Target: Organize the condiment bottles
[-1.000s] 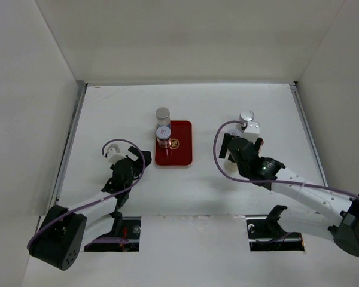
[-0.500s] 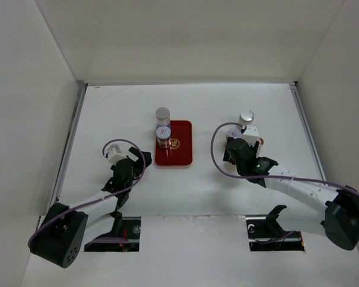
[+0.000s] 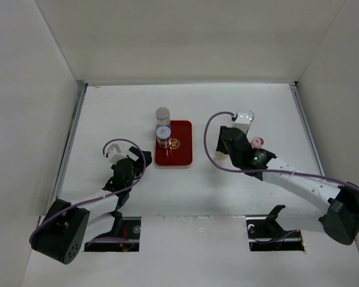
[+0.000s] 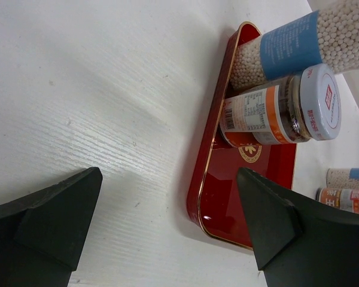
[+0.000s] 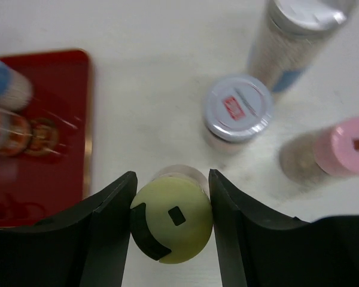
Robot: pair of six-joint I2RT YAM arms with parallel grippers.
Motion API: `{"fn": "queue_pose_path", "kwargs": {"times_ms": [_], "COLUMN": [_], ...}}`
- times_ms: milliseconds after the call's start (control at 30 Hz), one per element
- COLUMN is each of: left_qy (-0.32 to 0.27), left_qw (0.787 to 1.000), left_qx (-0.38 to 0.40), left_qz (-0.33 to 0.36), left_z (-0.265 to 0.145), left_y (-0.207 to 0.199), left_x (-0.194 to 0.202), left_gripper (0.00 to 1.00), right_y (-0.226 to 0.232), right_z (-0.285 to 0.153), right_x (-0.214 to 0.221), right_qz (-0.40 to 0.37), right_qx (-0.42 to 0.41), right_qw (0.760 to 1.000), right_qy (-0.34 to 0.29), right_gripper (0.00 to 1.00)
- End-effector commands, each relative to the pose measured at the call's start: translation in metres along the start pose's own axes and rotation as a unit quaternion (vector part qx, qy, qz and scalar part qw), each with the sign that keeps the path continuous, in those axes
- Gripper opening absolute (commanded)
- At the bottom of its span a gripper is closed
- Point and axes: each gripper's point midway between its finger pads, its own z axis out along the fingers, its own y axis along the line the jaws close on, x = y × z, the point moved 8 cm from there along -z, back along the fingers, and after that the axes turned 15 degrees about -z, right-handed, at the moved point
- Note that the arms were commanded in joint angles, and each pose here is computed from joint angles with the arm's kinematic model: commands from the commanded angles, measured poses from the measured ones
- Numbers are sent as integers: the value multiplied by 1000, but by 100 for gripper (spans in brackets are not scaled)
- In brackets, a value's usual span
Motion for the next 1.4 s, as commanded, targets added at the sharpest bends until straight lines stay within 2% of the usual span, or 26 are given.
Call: {"fn": "queue_pose_path", "kwargs": {"times_ms": [0,267,500,833,1200,1267,1367], "left_qy": [-2,-6,-5,-4,-4,-4,-3], "left_qw": [1000,1000,1000,1000,1000,1000,1000], "left_qx": [16,15,16,12,9,8,13], "left_qz": [-11,-13,-11,-10,-10,-10,-11], "left_z": [3,2,2,3,4,4,3], "left_y": [-8,-7,-7,-6,-5,-5,-6], "left_x": [-2,-4,-3,-2,-3,-3,-3], "left_gripper": [100,100,100,100,100,100,100], "right_y": [34,112,143,138,145,147,147], "right_z": [1,61,107,150,158,161,160], "right_x": [-64,-109,-121,-103,-100,-97,-96], "right_qz": [20,-7,-27,-37,-33,-33,-28], "right_qx": [-63,-137,-153,-128,-130,-130,-131], "right_qw": [995,985,983,989,988,988,989], "right_qy": [-80,-104,-96,-72,-74,-71,-69], "right_gripper": [53,53,53,55,56,59,71]}}
